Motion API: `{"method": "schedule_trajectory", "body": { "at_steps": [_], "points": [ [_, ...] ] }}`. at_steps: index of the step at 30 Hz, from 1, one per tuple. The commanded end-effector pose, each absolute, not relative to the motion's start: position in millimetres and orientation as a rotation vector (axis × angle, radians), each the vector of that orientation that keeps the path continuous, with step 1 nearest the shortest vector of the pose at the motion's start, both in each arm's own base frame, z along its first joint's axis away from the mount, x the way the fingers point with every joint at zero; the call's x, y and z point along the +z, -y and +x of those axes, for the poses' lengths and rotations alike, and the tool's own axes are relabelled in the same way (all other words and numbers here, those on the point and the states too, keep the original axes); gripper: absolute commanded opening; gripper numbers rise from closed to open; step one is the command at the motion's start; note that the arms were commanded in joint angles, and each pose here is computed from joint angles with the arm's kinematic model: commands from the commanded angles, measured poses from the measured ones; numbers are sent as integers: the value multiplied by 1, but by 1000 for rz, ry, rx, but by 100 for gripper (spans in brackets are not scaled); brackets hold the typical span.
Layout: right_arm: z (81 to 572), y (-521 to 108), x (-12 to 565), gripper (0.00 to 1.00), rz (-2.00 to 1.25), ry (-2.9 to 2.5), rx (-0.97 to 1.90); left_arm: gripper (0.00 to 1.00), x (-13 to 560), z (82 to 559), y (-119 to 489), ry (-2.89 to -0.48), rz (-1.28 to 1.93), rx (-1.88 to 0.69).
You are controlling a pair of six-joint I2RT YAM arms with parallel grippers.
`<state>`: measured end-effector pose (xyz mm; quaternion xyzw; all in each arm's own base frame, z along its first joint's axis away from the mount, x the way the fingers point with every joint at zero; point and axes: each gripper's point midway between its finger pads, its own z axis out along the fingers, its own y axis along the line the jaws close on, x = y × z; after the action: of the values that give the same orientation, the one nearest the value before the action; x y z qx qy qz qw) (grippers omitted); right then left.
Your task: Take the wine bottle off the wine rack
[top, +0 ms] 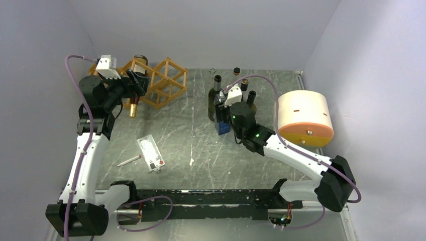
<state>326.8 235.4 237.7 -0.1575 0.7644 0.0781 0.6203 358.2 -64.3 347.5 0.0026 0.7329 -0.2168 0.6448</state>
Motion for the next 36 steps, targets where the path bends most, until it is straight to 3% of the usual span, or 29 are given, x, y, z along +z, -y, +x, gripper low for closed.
{"method": "schedule_trajectory", "body": {
  "at_steps": [1,18,24,36],
  "points": [
    [337,-237,276,10,-257,-1629,240,94,356,359,70,-1631,45,-507],
    [332,-235,274,69,-287,-1659,233,93,352,360,73,-1640,50,-526],
    [330,-235,278,80,-291,-1665,239,93,351,360,74,-1643,51,-528],
    [319,-229,305,87,-294,-1659,272,94,347,360,79,-1654,68,-513]
  ]
}}
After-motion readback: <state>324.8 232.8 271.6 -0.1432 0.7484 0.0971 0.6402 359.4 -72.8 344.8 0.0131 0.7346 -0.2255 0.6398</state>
